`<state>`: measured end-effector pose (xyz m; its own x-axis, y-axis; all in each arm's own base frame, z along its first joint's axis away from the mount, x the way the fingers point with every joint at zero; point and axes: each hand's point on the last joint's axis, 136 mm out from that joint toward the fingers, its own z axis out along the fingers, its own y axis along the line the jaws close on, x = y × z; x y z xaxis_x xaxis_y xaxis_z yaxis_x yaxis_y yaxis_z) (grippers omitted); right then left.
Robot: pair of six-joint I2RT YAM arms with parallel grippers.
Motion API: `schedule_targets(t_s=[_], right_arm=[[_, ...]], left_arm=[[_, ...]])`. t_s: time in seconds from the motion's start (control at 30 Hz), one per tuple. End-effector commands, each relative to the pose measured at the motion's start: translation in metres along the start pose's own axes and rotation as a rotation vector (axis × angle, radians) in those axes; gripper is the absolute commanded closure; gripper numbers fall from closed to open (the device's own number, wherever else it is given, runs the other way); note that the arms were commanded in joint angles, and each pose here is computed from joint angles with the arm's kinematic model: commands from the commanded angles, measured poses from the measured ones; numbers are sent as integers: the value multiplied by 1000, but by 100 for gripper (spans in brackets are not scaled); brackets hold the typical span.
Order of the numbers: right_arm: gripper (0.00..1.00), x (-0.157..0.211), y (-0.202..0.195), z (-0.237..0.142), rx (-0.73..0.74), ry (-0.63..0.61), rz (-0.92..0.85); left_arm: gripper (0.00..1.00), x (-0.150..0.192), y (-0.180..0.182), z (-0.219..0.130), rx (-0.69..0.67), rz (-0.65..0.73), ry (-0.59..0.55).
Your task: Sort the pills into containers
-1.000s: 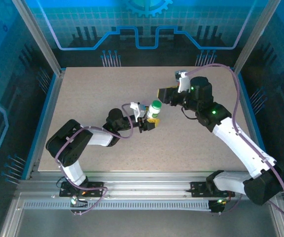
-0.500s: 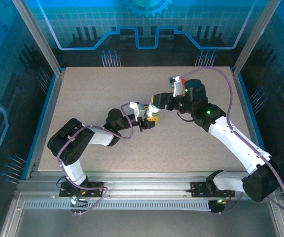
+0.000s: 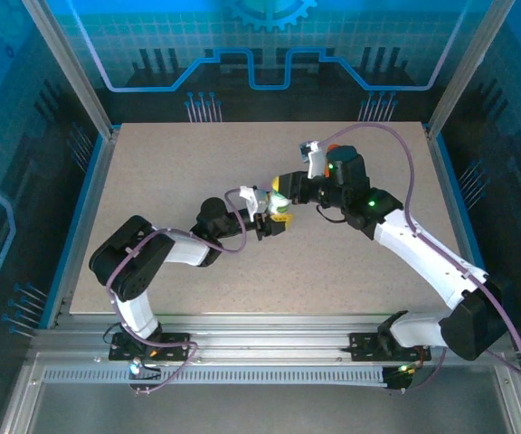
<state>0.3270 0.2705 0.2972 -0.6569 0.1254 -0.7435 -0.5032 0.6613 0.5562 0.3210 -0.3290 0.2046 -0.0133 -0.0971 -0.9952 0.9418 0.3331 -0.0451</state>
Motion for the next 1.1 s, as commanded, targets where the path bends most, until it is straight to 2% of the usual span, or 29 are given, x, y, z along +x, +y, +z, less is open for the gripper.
schedule_targets(t_s=[0.0,0.03,0.27,0.3,0.37,0.47,0.57,0.7,1.07], right_arm=[[98,19,-12,8,44,47,6],[100,19,-12,8,43,41,13],[100,13,-15,5,77,4,-14],[93,10,-15,3,73,-7,-10],[65,4,-10,-2,52,-15,-10],[50,1,-2,-7,32,-4,-56],[43,4,1,-9,19,5,-70],[39,10,2,-8,14,31,-83],[40,18,-6,4,68,83,-131]], left_arm=[[100,-29,8,4,-23,64,-76],[100,-29,8,4,-25,64,-77],[100,-25,9,4,-32,47,-55],[100,-25,9,3,-29,46,-54],[100,-21,8,1,-28,31,-43],[100,-16,12,-2,-32,-11,-19],[100,-14,13,-2,-38,-16,-10],[100,-12,14,0,-39,-28,6],[100,-14,13,0,-34,-35,21]])
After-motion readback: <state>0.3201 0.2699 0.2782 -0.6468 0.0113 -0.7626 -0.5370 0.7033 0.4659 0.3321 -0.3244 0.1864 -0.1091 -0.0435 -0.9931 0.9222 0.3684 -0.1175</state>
